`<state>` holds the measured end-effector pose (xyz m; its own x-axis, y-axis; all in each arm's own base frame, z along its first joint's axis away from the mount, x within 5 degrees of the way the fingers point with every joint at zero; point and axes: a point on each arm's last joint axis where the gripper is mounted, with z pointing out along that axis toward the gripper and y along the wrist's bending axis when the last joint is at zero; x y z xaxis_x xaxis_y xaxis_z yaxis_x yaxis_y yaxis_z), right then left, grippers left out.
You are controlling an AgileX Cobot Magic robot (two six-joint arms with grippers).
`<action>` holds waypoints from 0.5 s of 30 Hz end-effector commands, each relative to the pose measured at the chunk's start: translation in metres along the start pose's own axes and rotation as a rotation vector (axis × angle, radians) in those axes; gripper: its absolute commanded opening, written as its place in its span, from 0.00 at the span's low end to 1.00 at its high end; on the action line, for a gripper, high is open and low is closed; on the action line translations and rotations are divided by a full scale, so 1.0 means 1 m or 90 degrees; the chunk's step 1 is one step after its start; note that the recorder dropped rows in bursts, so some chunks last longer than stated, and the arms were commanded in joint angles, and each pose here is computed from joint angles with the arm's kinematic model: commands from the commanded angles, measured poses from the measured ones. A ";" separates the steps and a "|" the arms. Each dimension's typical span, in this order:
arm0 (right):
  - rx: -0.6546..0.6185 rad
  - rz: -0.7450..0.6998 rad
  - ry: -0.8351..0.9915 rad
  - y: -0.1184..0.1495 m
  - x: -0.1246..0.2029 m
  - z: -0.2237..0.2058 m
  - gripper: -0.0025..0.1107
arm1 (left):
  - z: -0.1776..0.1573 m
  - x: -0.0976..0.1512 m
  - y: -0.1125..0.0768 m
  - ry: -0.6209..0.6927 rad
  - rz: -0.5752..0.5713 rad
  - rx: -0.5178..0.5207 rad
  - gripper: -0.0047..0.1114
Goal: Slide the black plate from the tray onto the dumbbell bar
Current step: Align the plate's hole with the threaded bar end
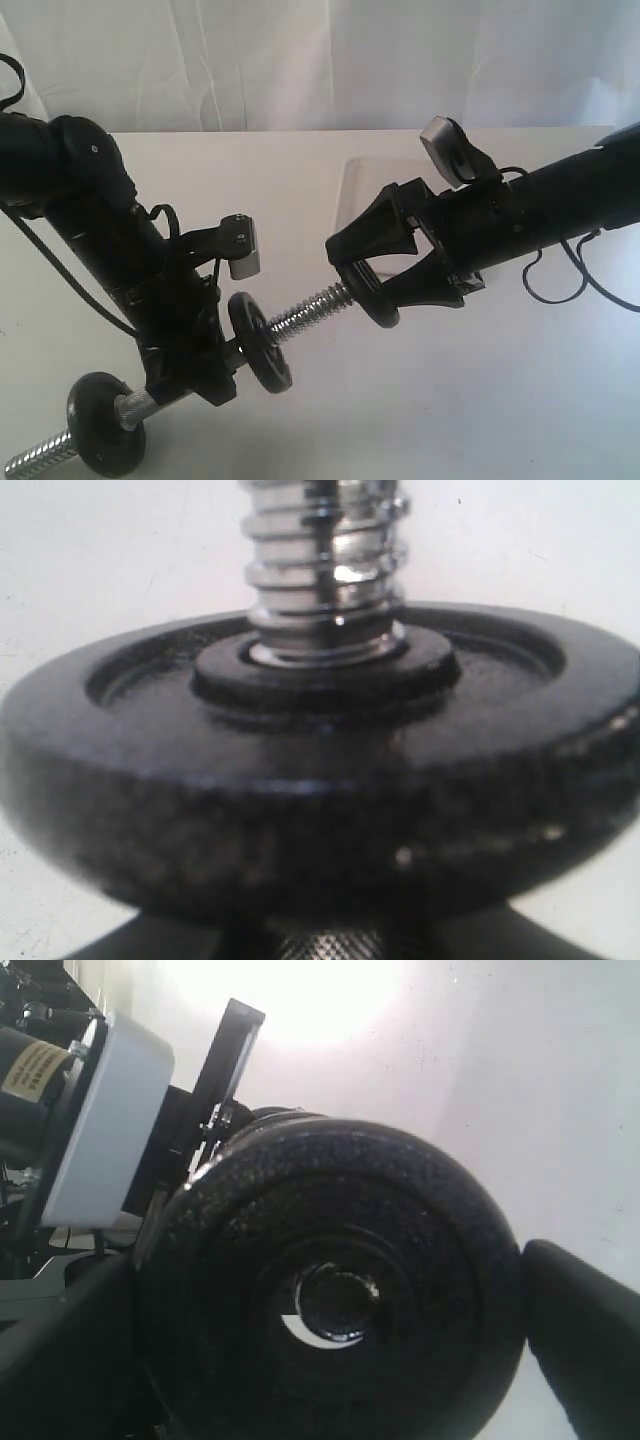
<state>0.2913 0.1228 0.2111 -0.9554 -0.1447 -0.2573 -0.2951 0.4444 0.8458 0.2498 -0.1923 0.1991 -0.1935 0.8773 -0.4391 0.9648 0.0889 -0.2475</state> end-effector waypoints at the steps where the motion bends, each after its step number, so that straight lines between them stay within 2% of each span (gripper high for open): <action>1: -0.053 0.002 -0.015 0.011 -0.002 0.000 0.02 | -0.020 -0.017 -0.016 -0.082 -0.005 0.034 0.04; 15: -0.069 0.002 -0.053 0.011 -0.007 -0.006 0.02 | -0.036 -0.022 -0.025 -0.104 0.015 0.010 0.04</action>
<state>0.2921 0.1247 0.2159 -0.9557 -0.1188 -0.2693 -0.2944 0.3925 0.8714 0.2479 -0.1906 0.2116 -0.1731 0.8685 -0.4645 0.9754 0.0859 -0.2029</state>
